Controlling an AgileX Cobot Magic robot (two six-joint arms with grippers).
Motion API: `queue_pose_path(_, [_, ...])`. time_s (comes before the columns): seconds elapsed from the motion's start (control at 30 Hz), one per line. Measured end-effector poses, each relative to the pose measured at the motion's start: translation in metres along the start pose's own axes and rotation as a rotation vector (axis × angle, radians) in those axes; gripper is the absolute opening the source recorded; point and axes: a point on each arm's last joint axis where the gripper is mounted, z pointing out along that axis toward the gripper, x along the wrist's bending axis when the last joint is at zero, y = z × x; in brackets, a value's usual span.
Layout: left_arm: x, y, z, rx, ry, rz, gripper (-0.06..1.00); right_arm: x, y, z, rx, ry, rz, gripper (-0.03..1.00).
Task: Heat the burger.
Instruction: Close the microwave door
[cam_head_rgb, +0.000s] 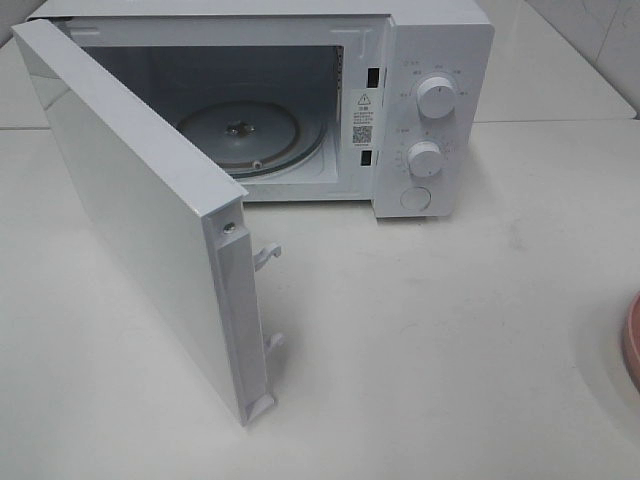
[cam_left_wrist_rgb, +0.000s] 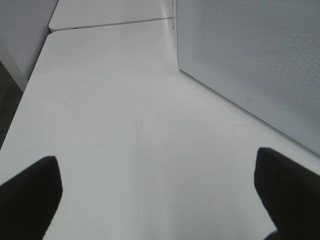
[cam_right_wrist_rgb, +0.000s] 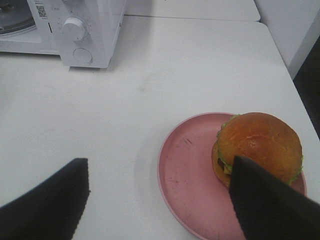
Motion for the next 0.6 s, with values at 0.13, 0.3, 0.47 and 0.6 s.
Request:
queue_pose_path(0.13, [0.0,0.0,0.0,0.0,0.0,0.0,0.97,0.0,0.0,0.0,0.0,0.0,0.0,0.76])
queue_pose_path(0.3, [0.0,0.0,0.0,0.0,0.0,0.0,0.97,0.0,0.0,0.0,0.0,0.0,0.0,0.76])
queue_pose_path(0.47, [0.0,0.0,0.0,0.0,0.0,0.0,0.97,0.0,0.0,0.0,0.0,0.0,0.0,0.76])
queue_pose_path(0.6, [0.0,0.0,0.0,0.0,0.0,0.0,0.97,0.0,0.0,0.0,0.0,0.0,0.0,0.76])
